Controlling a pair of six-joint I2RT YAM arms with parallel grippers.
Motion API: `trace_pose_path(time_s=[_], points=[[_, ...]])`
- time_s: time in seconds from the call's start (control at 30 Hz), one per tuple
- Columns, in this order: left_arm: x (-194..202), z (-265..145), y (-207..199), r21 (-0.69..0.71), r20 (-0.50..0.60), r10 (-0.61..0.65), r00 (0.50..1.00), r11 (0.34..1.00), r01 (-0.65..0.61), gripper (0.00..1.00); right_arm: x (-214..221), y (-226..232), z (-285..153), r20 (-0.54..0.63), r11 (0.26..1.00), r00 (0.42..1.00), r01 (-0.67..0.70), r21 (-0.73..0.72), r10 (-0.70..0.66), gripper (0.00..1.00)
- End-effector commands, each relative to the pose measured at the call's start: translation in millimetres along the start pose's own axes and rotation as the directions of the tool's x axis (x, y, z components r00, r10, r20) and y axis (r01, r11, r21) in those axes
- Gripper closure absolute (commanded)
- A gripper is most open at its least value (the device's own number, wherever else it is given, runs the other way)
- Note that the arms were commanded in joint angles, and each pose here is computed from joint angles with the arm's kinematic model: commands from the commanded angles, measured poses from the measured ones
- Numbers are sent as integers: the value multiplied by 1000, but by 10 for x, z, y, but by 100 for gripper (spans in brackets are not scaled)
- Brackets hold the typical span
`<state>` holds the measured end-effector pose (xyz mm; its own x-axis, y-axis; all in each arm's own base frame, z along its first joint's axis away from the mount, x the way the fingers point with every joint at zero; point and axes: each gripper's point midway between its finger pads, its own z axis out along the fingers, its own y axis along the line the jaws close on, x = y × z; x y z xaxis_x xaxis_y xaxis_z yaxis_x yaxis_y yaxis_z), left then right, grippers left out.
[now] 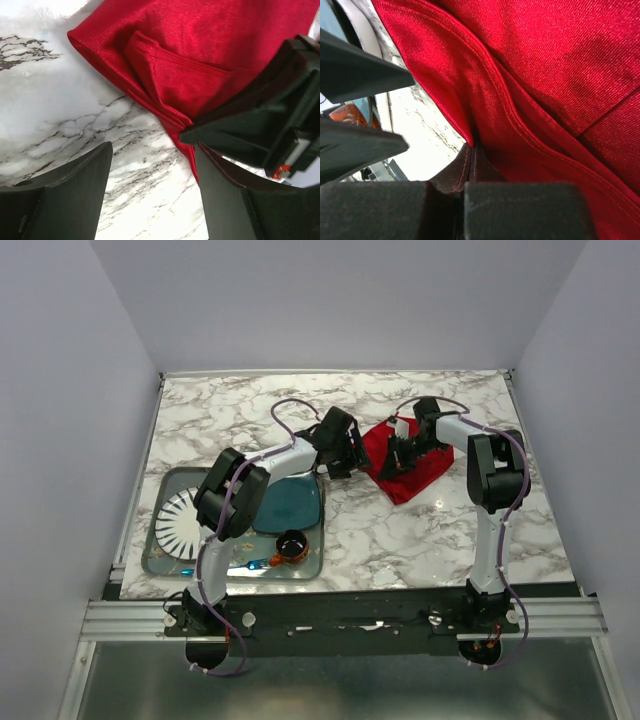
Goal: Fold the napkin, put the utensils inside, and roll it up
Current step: Roll the napkin with the utensil
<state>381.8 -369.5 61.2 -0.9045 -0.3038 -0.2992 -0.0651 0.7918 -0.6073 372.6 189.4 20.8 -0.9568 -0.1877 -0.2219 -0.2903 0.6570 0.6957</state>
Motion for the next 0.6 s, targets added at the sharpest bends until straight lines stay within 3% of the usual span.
trace_pose_path(time_s=[0.0, 0.17, 0.23, 0.27, 0.3, 0.57], points=[[-98, 73, -94, -4, 11, -16, 1000, 1000, 16, 29, 121, -279, 24, -65, 991, 996, -45, 125, 54, 99], [-94, 88, -194, 75, 15, 9, 1000, 997, -10, 42, 105, -314, 18, -65, 989, 996, -50, 143, 59, 100], [-66, 107, -204, 87, 2, -2, 1000, 996, 2, 39, 105, -306, 24, -68, 989, 996, -49, 139, 59, 99], [-43, 139, -172, 76, -9, -14, 1000, 997, 14, 31, 98, -304, 21, -66, 989, 996, -46, 139, 55, 99], [-62, 142, -200, 77, -9, -20, 1000, 997, 20, 29, 97, -316, 15, -65, 988, 996, -44, 148, 54, 100], [-49, 322, -31, -46, -36, -150, 988, 988, 148, 34, 81, -321, -4, -56, 987, 997, -39, 156, 48, 99]])
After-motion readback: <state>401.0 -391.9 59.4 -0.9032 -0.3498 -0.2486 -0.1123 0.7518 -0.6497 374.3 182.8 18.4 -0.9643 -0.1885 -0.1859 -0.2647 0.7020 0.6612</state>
